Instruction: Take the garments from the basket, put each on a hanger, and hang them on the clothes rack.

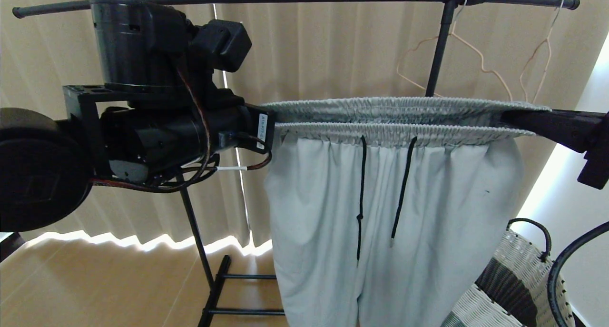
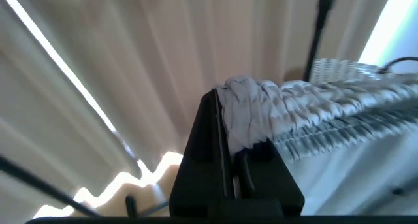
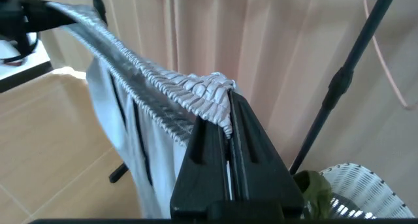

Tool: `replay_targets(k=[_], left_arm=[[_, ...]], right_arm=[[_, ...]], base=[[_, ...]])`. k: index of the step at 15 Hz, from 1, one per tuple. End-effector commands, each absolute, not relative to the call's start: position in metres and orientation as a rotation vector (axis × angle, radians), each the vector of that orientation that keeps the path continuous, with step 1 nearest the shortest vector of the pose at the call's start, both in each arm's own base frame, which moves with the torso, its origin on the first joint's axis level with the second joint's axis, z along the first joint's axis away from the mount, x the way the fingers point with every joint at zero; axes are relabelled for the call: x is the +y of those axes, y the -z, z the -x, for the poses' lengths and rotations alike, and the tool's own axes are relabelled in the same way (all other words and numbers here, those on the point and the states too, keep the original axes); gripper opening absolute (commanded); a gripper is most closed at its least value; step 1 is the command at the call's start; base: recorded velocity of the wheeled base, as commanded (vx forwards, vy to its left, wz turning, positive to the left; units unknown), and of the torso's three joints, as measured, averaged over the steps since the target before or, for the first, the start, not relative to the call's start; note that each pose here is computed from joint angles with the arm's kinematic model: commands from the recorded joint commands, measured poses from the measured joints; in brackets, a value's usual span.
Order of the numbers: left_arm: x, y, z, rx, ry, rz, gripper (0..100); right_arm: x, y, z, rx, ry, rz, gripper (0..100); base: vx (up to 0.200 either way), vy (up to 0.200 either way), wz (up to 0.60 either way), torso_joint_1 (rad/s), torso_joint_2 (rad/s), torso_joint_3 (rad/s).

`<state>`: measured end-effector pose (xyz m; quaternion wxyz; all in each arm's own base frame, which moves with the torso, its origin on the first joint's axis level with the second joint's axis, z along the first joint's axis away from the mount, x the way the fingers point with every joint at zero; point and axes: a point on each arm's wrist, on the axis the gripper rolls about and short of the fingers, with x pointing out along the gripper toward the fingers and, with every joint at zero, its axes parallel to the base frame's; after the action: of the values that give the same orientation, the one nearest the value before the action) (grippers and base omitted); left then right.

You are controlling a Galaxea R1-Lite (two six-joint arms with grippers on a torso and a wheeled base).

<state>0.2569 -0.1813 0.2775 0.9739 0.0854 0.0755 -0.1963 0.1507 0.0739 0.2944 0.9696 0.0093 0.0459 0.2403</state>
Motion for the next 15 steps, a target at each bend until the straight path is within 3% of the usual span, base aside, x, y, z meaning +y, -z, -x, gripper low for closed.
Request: replay_targets(k=[1, 7, 15], left_arm=[[-0.179, -0.274, -0.259, 0.163, 0.383, -0.175, 0], [-0.166, -0.286, -0.228, 0.120, 0.438, -0.159, 0], [-0.140, -0.305, -0.174, -0.019, 0.870, -0.099, 0]], right_arm=[[0.073, -0.293, -0.148, 0.090, -0.483, -0.008, 0], [0.081, -0.291, -0.176, 0.092, -0.445, -0.013, 0], [0.108, -0.292, -0.245, -0.072, -0.445, -0.052, 0]], base=[[0.000, 0.000, 0.00, 0.000, 0.00, 0.000], [0.000, 0.000, 0.00, 0.000, 0.00, 0.000], [0.000, 0.000, 0.00, 0.000, 0.00, 0.000]])
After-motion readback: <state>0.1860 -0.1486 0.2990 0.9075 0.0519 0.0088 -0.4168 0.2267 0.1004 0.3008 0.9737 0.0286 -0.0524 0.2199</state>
